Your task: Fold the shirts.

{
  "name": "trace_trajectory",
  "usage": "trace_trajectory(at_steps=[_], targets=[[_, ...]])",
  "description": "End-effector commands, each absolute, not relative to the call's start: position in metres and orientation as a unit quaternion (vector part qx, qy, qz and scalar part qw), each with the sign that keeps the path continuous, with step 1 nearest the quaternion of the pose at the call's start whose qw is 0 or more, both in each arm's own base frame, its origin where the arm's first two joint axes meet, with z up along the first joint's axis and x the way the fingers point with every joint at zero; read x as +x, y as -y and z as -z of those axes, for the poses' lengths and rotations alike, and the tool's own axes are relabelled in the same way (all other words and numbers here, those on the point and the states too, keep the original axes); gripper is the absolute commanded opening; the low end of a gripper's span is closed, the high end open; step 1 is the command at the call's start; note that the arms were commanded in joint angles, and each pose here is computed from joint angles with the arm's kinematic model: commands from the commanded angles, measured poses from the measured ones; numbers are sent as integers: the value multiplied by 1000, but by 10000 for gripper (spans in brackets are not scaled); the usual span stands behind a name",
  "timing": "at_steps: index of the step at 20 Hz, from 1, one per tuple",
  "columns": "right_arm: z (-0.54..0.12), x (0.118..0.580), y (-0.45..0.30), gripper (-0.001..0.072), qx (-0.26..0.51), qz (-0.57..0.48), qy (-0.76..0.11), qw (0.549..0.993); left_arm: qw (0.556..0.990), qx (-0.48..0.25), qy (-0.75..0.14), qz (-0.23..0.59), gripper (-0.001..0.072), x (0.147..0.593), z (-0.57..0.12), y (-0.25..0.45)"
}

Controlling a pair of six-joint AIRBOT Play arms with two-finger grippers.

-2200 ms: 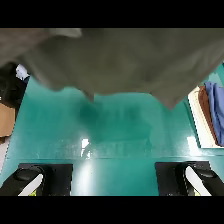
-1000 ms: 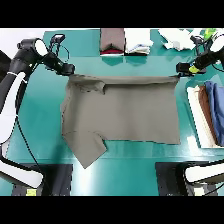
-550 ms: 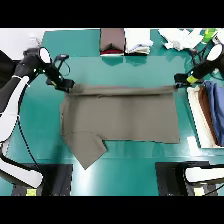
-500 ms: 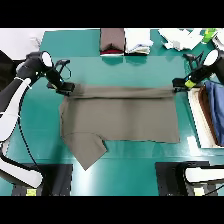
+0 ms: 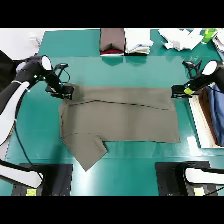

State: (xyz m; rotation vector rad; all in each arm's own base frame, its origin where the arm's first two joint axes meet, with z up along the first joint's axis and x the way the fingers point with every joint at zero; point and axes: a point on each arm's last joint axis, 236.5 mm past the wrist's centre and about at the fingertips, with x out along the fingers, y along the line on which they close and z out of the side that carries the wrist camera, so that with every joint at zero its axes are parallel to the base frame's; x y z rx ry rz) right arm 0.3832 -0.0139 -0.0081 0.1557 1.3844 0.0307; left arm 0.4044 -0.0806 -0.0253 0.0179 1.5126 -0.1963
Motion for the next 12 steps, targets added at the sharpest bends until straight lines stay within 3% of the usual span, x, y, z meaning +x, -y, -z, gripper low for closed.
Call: trace_trajectory(at_steps=[1, 5, 6, 7, 12], targets=[[-16, 360, 24, 344, 78, -4, -636, 768, 756, 3, -649, 85, 475, 392, -18, 77], [9, 281, 39, 370, 92, 27, -679, 728, 761, -29, -645, 64, 475, 328, -18, 72], [19, 261, 38, 472, 100, 32, -691, 716, 761, -34, -645, 59, 475, 311, -11, 72], [30, 242, 36, 497, 107, 33, -704, 701, 758, -43, -649, 56, 475, 295, -4, 73], [76, 177, 15, 487, 128, 39, -753, 644, 736, -57, -672, 56, 476, 246, 23, 76]])
